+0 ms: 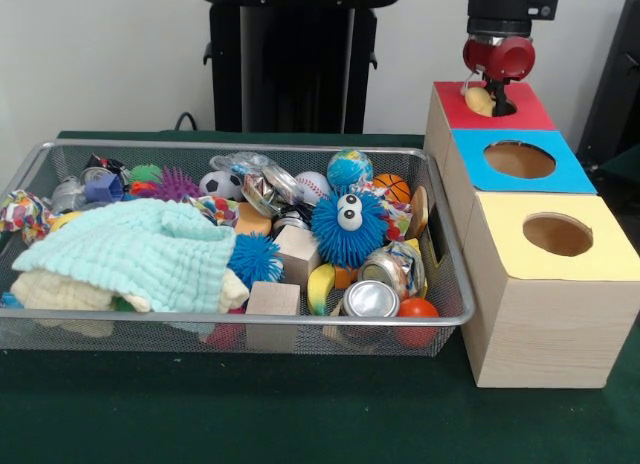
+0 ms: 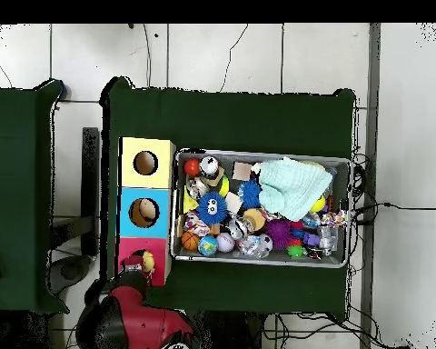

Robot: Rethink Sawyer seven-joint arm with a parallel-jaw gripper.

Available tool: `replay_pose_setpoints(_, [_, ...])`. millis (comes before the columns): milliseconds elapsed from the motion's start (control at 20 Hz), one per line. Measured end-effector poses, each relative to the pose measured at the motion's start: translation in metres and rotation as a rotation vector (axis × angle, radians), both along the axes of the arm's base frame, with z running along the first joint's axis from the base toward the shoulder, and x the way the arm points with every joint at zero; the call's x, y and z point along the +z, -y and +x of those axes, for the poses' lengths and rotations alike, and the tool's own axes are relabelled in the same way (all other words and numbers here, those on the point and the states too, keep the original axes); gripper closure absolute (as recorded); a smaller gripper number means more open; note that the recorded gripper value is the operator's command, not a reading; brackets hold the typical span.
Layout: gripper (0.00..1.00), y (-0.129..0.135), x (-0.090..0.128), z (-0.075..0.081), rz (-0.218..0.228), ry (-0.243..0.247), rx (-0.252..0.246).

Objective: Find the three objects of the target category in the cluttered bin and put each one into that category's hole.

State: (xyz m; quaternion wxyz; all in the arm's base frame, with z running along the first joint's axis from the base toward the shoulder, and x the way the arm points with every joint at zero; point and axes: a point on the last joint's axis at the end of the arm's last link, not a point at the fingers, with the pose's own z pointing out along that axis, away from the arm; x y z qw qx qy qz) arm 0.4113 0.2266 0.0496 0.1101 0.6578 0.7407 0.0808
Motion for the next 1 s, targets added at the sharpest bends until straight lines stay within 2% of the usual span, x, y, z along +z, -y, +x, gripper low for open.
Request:
replay_pose_setpoints(400, [0.0,-0.0034,-0.0009,0.0027,0.008,-0.006,-0.032])
replay_pose_setpoints(1000, [0.0,-0.0024,-0.0011,0.0036,0.019,-0.012,-0.042])
